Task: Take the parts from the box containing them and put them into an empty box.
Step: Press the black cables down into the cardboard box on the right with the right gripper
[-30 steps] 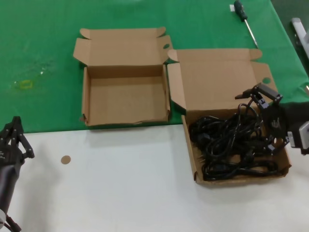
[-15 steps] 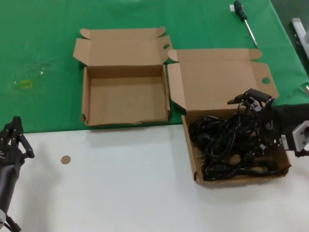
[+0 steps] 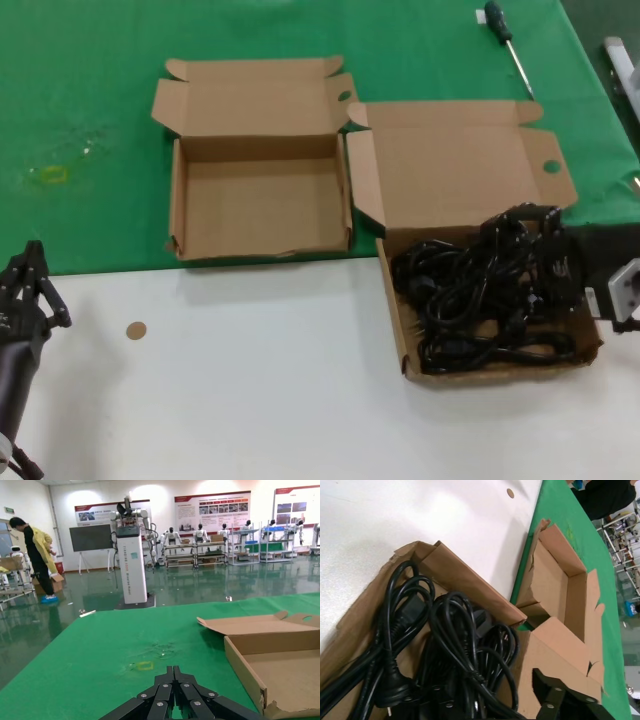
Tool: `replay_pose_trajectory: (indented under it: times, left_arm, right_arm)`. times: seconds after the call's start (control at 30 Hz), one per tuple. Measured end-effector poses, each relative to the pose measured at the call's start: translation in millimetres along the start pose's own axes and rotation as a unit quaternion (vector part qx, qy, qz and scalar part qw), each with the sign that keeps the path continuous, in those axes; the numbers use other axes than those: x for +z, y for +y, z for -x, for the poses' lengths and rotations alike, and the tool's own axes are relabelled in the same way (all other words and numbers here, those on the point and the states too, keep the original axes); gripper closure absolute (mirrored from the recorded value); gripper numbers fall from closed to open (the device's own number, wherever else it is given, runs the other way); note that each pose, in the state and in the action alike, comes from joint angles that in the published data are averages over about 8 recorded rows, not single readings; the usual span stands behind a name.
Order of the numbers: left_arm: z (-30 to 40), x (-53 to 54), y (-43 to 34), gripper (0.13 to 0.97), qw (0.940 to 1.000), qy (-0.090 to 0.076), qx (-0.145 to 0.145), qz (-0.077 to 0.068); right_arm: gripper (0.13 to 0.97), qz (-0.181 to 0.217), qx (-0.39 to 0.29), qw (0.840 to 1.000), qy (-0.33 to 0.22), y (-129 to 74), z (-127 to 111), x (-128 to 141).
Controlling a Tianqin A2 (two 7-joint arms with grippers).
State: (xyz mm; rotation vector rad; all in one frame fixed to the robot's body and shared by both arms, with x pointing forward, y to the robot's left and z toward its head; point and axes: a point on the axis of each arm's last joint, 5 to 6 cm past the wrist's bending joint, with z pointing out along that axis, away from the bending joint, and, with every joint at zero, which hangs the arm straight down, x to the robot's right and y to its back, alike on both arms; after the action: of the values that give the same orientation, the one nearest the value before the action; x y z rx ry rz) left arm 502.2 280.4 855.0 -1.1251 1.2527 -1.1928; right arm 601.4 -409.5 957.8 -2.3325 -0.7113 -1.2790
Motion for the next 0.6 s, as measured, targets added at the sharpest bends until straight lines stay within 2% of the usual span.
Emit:
replay_pose_trajectory:
  times: [0.2, 0.33, 0.6]
  left_arm:
    - [0.0, 0.0, 0.0, 0.945, 1.0, 0.0, 0.0, 0.0]
    - [0.0, 0.0, 0.0, 0.945, 1.0, 0.0, 0.0, 0.0]
    - [0.0, 0.0, 0.0, 0.945, 1.0, 0.0, 0.0, 0.0]
  right_arm:
    - [0.609, 0.0, 0.003, 1.0, -0.004, 0.6, 3.8, 0.5]
    - [0.609, 0.0, 0.003, 1.0, -0.005, 0.3, 5.2, 1.3]
    - [0.794, 0.004, 0.005, 1.0, -0.01, -0.2, 8.6, 1.4]
